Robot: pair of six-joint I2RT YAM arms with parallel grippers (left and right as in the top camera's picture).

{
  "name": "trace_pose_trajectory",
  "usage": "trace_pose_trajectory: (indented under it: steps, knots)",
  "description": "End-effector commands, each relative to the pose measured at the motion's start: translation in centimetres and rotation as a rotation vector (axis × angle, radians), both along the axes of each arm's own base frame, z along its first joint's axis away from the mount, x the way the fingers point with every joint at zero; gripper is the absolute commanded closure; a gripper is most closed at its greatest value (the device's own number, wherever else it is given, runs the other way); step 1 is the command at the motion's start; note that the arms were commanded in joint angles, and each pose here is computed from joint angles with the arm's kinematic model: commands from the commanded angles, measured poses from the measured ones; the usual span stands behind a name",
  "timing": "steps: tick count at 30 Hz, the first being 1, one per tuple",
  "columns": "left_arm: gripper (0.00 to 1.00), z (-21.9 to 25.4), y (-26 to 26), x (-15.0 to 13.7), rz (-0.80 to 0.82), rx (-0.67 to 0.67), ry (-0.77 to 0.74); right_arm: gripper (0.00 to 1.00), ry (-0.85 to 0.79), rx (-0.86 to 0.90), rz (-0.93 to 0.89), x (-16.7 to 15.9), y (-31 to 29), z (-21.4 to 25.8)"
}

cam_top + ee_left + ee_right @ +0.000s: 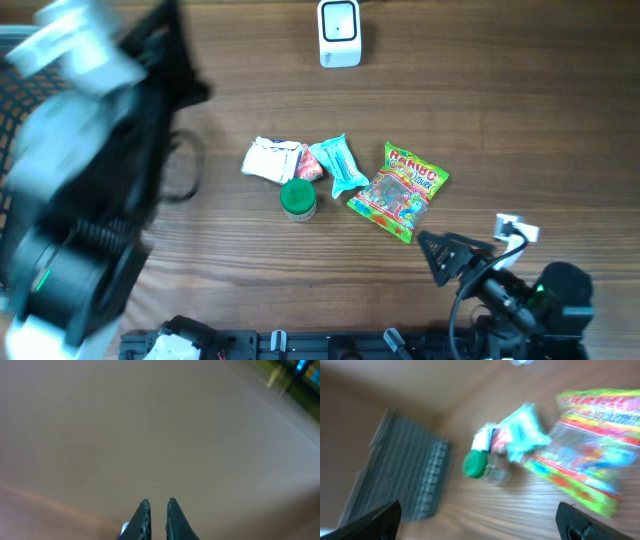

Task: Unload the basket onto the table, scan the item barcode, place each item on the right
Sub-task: 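Retract left arm toward basket and move right arm forward, then grasp Haribo gummy bag with right gripper and lift it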

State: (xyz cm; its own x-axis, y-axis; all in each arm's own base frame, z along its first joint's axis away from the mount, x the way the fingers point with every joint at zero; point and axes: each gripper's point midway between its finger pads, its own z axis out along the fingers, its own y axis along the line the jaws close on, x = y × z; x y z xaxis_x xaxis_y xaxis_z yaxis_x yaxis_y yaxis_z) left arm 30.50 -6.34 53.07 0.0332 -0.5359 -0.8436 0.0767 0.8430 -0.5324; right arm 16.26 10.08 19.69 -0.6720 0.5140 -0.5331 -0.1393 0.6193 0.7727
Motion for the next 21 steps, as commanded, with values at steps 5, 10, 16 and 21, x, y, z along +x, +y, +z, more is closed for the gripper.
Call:
trace_pose_trajectory:
  steps: [5, 10, 16, 21]
  knots:
    - [0.82, 3.4, 6.4, -6.1, 0.265, 0.174, -0.099, 0.01, 0.282, -0.304, -0.291, 2.2, -6.5, 4.1]
    - [0.56, 4.1, 7.5, -8.5, 0.276, 0.173, -0.133, 0.00, 0.341, -0.301, -0.265, 7.3, -6.3, 6.4]
    - [0.00, 5.5, 8.4, -12.2, 0.247, 0.139, -0.213, 0.04, 0.480, -0.370, -0.297, 11.7, -7.1, 2.2]
    - [0.00, 5.9, 9.6, -15.2, 0.252, 0.105, -0.278, 0.10, 0.711, -0.532, -0.298, 11.9, -4.4, -3.9]
